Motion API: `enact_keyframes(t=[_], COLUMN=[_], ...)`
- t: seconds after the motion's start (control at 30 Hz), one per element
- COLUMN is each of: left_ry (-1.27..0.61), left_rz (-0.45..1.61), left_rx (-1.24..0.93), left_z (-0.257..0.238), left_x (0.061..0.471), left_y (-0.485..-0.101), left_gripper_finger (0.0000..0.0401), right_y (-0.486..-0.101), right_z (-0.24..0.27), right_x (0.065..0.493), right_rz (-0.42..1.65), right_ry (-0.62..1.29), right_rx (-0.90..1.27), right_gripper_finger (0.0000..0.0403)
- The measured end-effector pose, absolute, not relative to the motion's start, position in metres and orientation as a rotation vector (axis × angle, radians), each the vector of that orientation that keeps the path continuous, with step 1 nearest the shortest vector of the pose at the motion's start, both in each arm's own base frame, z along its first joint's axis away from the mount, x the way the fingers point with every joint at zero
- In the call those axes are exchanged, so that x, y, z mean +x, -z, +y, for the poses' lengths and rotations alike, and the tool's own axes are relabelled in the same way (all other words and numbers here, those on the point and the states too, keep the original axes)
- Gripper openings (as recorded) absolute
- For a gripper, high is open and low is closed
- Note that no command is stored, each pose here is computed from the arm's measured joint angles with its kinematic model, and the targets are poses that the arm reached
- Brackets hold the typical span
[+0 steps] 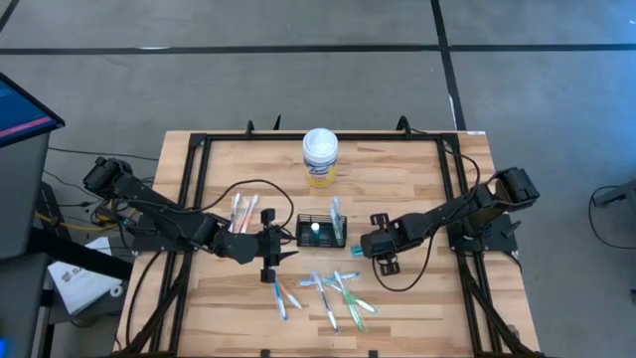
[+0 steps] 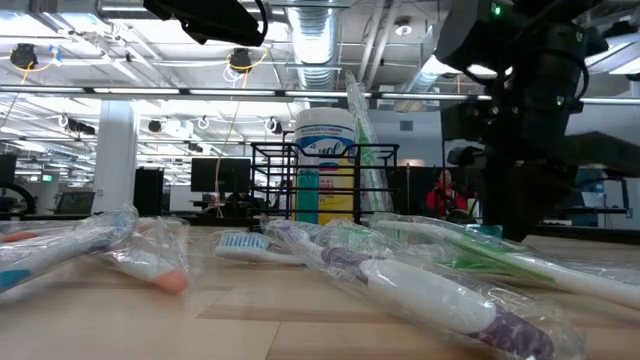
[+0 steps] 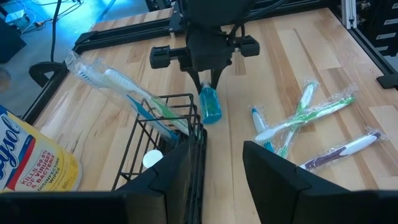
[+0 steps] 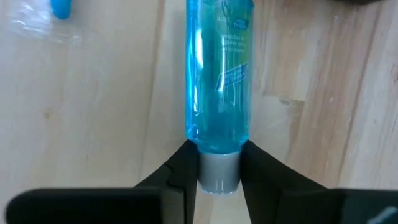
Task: Pick & Place toothbrushing station
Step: Put the blue mouthwash into the black mesh organizer
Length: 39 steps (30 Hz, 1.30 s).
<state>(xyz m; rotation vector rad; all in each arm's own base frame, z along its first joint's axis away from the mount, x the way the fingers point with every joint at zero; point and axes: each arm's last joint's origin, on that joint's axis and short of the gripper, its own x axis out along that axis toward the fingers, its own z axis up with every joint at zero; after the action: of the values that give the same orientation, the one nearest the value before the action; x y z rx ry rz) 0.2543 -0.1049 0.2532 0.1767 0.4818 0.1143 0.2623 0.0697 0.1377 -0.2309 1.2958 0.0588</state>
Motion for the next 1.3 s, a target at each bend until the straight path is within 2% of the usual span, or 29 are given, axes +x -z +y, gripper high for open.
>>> enact_keyframes(t=[0.4,0.67,1.0,1.3], left_ry=[-0.131,-0.082,-0.012,0.148], left_rz=[0.468,0.432,0.374,0.327], left_rx=[0.101,0.047,-0.164,-0.382], left_z=[-0.105,-0.108,-0.089,-0.055], left_x=[0.255,0.257,0.275,0.306], left_y=[-0.254,-0.258,-0.261,-0.252], left_gripper_finger=[0.0143,0.0143,0.0143,0.0143], right_y=[-0.176,-0.21,-0.25,-0.277], right_z=[0.084,0.1,0.119,0.13], right_x=[0.276,0.284,0.292,0.296], right_rz=[1.308,1.273,1.155,1.027], right_ry=[-0.025,-0.013,0.007,0.07], right_rx=[-0.3,-0.365,-0.44,-0.582], right_gripper_finger=[0.0091,0.0083,0.0086,0.0086])
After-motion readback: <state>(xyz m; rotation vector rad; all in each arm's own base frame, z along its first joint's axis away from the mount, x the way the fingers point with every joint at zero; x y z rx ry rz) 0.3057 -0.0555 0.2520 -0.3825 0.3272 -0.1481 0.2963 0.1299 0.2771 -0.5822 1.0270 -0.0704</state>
